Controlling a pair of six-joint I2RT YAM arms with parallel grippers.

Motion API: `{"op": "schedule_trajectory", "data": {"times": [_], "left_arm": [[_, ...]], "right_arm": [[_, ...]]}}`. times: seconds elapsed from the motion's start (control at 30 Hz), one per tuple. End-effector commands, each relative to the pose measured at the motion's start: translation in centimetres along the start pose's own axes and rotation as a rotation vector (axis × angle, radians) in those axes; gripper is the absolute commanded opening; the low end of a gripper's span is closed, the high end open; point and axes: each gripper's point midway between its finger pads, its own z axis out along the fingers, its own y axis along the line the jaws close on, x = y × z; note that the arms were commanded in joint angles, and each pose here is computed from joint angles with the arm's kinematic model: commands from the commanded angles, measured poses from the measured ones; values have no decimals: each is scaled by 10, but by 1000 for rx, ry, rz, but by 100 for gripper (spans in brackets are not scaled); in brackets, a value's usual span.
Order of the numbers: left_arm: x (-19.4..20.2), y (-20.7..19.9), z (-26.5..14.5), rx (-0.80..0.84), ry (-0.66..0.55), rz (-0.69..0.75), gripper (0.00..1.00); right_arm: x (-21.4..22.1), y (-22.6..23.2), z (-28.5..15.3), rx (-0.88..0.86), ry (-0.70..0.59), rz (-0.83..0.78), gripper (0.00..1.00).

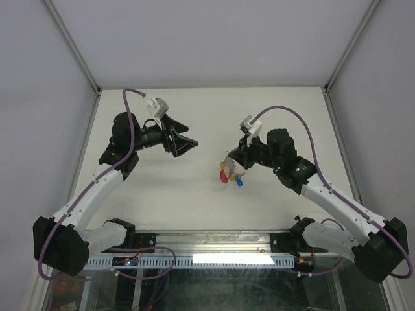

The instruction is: Put the keys on the keyring

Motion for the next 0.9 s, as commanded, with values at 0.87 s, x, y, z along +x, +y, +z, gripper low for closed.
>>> {"op": "schedule_trajectory", "data": {"times": [0.87], "left_arm": [[-112, -151, -7, 557, -206, 150, 56]], "right_arm": [[-161, 100, -114, -489, -718, -30, 0]]}}
